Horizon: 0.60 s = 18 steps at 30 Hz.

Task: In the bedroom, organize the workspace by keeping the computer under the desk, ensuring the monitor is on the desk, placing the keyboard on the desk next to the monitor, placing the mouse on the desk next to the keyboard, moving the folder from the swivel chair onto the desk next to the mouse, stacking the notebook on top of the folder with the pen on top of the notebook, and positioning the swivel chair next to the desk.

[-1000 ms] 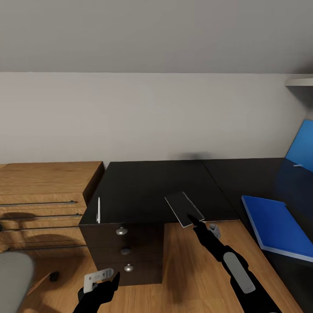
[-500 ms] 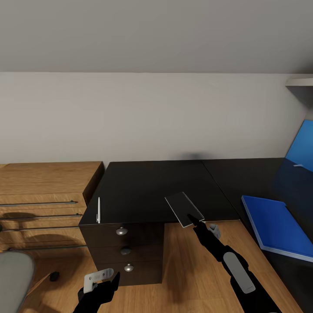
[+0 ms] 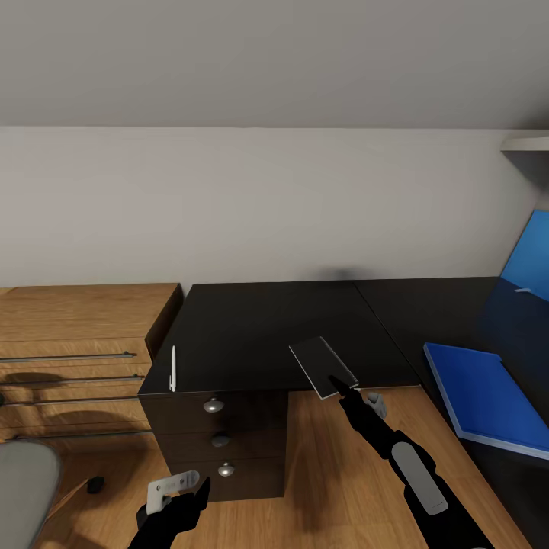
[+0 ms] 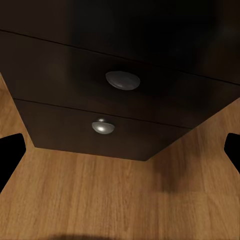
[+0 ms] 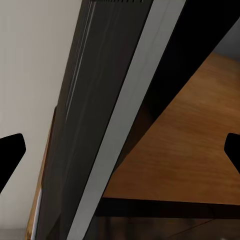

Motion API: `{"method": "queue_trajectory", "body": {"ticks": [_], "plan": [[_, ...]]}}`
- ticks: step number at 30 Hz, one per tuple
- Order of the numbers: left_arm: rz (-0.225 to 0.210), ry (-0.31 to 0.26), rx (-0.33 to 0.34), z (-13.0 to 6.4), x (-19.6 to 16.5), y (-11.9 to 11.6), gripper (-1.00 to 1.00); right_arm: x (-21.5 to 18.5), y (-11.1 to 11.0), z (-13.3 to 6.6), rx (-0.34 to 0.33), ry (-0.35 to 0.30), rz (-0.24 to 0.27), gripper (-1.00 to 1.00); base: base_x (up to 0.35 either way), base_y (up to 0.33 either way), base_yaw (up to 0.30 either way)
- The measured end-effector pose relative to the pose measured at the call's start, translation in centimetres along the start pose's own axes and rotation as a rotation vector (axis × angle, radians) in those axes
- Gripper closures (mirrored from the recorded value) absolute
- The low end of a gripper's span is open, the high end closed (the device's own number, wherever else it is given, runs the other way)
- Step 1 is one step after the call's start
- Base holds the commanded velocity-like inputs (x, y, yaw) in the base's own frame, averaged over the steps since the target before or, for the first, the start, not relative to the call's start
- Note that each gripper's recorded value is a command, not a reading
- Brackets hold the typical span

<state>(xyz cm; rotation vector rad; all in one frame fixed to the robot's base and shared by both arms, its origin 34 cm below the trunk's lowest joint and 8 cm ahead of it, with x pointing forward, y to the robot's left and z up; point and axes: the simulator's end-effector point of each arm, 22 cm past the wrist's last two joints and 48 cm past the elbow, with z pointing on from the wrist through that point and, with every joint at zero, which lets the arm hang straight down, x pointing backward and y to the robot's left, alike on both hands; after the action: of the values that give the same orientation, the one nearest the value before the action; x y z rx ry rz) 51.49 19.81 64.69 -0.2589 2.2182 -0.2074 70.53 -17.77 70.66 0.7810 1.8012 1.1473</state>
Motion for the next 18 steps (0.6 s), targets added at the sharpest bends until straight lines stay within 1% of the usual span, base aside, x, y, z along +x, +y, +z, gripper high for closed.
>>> {"method": "queue_trajectory", "body": {"ticks": [8,14,18], "plan": [[0.000,0.000,0.000,0.0,0.0,0.0,-1.00,0.0,0.0,0.0,-0.001,-0.001,-0.001,-1.00,0.000,0.000,0.000],[0.000,0.001,0.000,-0.6,-0.9,-0.3,-1.00,-0.4,1.1,-0.1,-0.002,-0.001,-0.001,-1.00,0.000,0.000,0.000],[0.000,0.001,-0.001,-0.6,-0.9,-0.3,-1.00,-0.4,1.1,-0.1,-0.001,-0.001,-0.001,-1.00,0.000,0.000,0.000]]}}
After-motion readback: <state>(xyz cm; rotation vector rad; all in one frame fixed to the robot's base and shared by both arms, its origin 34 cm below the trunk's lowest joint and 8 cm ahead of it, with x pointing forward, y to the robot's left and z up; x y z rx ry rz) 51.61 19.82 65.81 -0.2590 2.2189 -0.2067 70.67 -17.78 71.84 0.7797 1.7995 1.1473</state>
